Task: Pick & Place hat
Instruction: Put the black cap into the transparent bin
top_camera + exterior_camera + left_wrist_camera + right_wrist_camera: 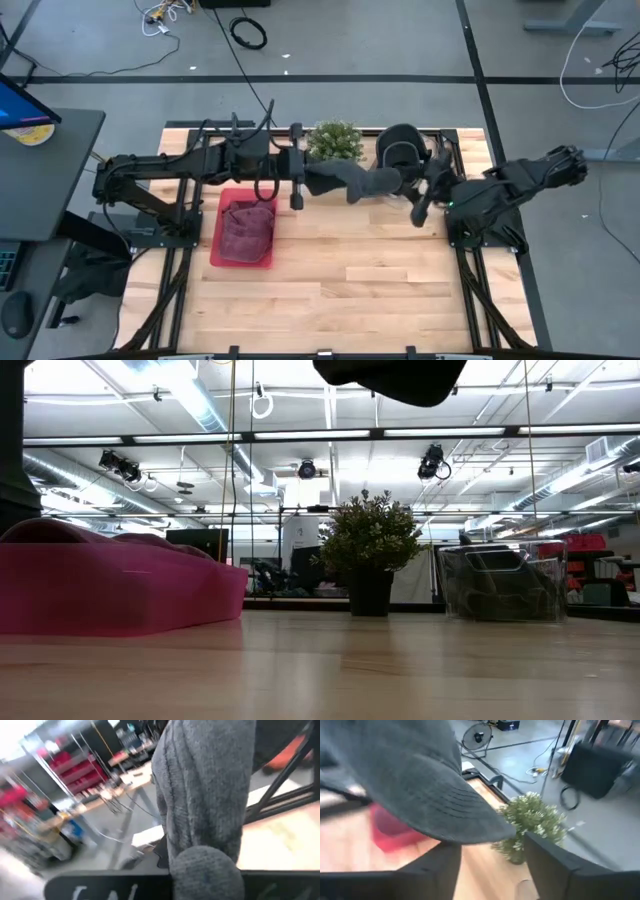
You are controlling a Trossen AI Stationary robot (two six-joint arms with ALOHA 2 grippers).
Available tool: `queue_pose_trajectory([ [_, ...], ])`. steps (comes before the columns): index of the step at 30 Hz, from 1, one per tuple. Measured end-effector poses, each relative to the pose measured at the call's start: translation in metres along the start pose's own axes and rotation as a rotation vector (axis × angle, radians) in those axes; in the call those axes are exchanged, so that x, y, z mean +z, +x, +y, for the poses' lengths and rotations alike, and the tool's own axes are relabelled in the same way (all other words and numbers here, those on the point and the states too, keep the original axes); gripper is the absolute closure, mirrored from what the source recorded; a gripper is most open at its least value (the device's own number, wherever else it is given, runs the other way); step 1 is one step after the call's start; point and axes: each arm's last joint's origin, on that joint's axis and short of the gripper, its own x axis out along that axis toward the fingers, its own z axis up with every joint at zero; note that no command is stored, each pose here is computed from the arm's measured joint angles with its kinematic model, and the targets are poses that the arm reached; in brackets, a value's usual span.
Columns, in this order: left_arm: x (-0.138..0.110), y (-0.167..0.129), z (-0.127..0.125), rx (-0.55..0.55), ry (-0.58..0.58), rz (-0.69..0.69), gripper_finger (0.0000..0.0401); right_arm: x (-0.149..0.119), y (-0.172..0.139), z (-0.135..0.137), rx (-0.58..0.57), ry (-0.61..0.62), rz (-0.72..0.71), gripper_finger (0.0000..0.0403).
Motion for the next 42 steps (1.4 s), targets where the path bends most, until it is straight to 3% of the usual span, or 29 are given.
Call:
queue_pose_trajectory([
  [5,0.010,-0.001,-0.002,0.033,0.115,-0.083,0.0392,0.004,-0.021,-0.022,0.054,0.235,-0.024,0.0128],
  [10,0.026,-0.004,-0.002,0.066,0.162,-0.240,0.0392,0.004,-0.039,-0.044,0.108,0.462,-0.034,0.0121],
  [13,0.037,-0.008,-0.001,0.089,0.161,-0.356,0.0392,0.005,-0.049,-0.055,0.156,0.521,-0.039,0.0128],
  [15,0.045,-0.011,0.002,0.119,0.155,-0.451,0.0392,0.005,-0.054,-0.060,0.168,0.492,-0.058,0.0133],
  [20,0.064,-0.026,0.012,0.216,0.084,-0.693,0.0392,0.016,-0.058,-0.061,0.183,0.236,-0.174,0.0144],
  [25,0.069,-0.034,0.024,0.249,-0.053,-0.818,0.0392,0.032,-0.049,-0.041,0.175,-0.196,-0.313,0.0160],
  [33,0.066,-0.035,0.034,0.227,-0.250,-0.848,0.0392,0.061,-0.026,-0.001,-0.063,-0.713,-0.519,0.0184],
  [38,0.068,-0.038,0.035,0.233,-0.272,-0.888,0.0393,0.067,-0.009,0.026,-0.082,-0.910,-0.609,0.0183],
  [42,0.068,-0.038,0.035,0.234,-0.278,-0.889,0.0393,0.071,0.000,0.041,-0.087,-0.983,-0.694,0.0176],
])
